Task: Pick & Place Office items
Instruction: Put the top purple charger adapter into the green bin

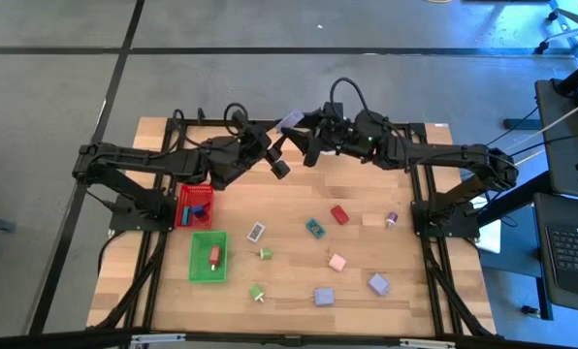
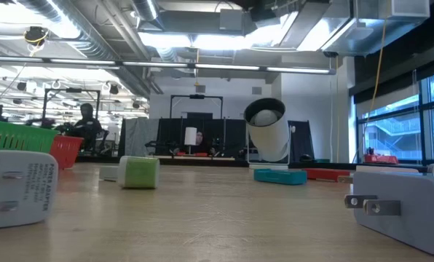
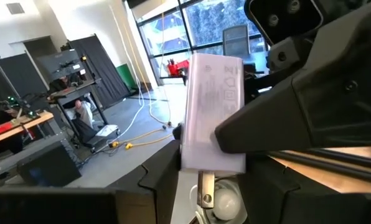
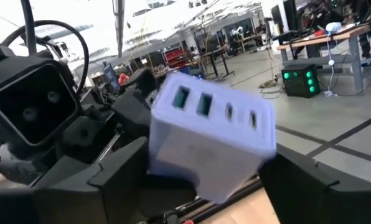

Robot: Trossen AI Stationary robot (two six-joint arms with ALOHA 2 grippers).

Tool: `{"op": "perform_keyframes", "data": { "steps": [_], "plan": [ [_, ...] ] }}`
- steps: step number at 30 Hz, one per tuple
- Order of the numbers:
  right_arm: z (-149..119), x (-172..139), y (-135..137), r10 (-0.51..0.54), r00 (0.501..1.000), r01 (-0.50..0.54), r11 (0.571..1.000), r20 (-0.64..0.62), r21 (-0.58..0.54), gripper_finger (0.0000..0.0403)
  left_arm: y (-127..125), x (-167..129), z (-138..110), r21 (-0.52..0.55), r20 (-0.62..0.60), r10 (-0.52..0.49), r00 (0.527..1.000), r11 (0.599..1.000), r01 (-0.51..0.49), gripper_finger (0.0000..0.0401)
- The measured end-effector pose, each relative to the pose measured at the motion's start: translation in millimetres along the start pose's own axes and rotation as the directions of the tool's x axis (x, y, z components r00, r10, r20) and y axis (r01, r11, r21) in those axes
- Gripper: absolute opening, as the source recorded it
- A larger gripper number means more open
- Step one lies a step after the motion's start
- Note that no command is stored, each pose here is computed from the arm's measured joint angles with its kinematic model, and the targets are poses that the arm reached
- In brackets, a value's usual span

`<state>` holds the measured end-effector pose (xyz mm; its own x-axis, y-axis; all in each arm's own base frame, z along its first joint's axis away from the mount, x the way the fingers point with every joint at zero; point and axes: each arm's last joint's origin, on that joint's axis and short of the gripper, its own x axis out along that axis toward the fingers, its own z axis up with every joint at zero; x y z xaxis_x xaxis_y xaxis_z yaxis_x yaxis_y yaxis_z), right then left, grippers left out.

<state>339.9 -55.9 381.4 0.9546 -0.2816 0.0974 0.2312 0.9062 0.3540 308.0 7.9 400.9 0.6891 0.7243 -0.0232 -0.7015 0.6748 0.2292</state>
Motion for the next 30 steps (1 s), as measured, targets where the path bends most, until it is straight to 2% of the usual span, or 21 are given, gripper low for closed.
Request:
{"op": "perform_keyframes", "data": {
  "steps": [4,11,15,22,30],
  "plan": [
    [4,-5,-4,0.018,0.999,-0.019,1.0,-0.049,-0.004,0.032,-1,-1,-1,0.01,-0.012,0.035,0.999,0.999,-0.035,0.0144],
    [11,-28,-12,-0.061,0.981,0.058,0.998,-0.187,-0.024,0.0354,1,-1,1,-0.029,-0.004,0.06,0.998,0.998,-0.06,0.0136],
    [18,-45,-14,-0.095,0.963,0.089,0.995,-0.252,-0.038,0.0357,1,-1,1,-0.039,-0.003,0.061,0.998,0.997,-0.061,0.0126],
    [36,-78,-15,-0.128,0.949,0.119,0.992,-0.289,-0.049,0.0357,-2,-5,2,-0.121,0.0,0.049,0.999,0.991,-0.048,0.0128],
    [48,-102,-15,-0.155,0.942,0.145,0.988,-0.298,-0.058,0.0357,-7,-28,11,-0.245,0.03,-0.03,0.999,0.969,0.036,0.0127]
  ]
}}
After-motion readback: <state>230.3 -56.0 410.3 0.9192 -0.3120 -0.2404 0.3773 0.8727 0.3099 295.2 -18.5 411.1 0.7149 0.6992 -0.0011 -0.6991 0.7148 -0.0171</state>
